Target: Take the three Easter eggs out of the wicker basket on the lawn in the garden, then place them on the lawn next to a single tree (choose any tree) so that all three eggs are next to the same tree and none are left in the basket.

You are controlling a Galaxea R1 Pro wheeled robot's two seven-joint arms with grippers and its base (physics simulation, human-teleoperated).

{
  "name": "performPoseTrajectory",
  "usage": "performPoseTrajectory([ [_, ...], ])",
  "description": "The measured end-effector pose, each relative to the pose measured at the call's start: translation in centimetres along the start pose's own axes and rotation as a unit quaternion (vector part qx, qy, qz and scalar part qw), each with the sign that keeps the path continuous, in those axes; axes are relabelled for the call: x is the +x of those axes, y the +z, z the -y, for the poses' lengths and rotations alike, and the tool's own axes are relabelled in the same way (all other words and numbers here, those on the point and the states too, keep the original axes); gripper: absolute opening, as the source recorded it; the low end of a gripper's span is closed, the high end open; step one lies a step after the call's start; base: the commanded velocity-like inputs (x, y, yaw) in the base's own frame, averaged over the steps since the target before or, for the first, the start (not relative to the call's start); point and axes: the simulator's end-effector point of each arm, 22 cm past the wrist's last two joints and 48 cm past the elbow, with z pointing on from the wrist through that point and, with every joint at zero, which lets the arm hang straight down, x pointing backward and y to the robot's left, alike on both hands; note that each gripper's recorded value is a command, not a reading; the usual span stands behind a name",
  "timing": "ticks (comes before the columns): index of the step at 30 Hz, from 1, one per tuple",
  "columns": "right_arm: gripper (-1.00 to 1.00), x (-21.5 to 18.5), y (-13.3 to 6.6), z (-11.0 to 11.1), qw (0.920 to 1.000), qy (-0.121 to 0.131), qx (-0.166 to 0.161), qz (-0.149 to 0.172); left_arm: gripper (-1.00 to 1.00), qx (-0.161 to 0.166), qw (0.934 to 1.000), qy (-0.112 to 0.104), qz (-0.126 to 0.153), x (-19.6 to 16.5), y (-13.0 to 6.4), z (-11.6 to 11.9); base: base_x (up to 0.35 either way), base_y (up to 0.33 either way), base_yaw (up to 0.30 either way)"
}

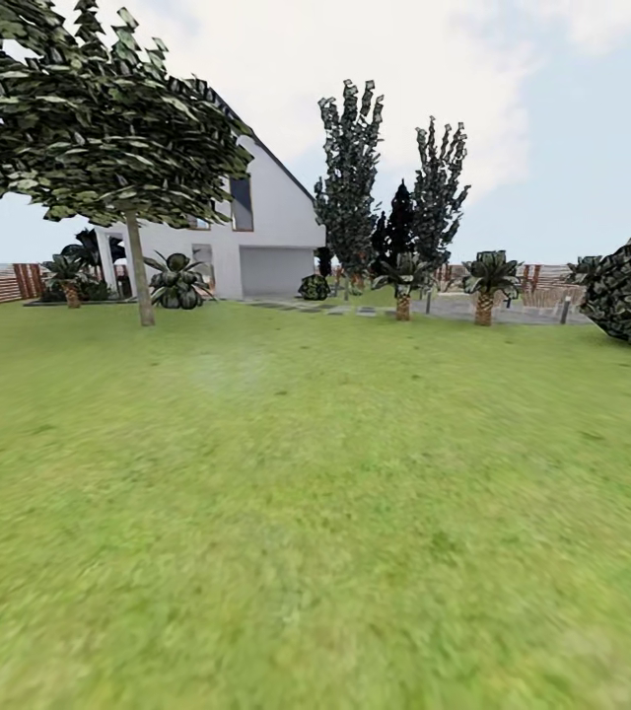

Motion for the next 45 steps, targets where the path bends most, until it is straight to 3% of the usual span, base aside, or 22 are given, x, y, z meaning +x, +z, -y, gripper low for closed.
performPoseTrajectory([
  [45, 1.0, 0.0, 0.0, 0.0, 1.0, 0.0, 0.0, 0.0, 1.0, 0.0, 1.0, 0.0, 0.0, 0.0, 0.0, -0.01, 0.338, 0.0, 0.0],
])
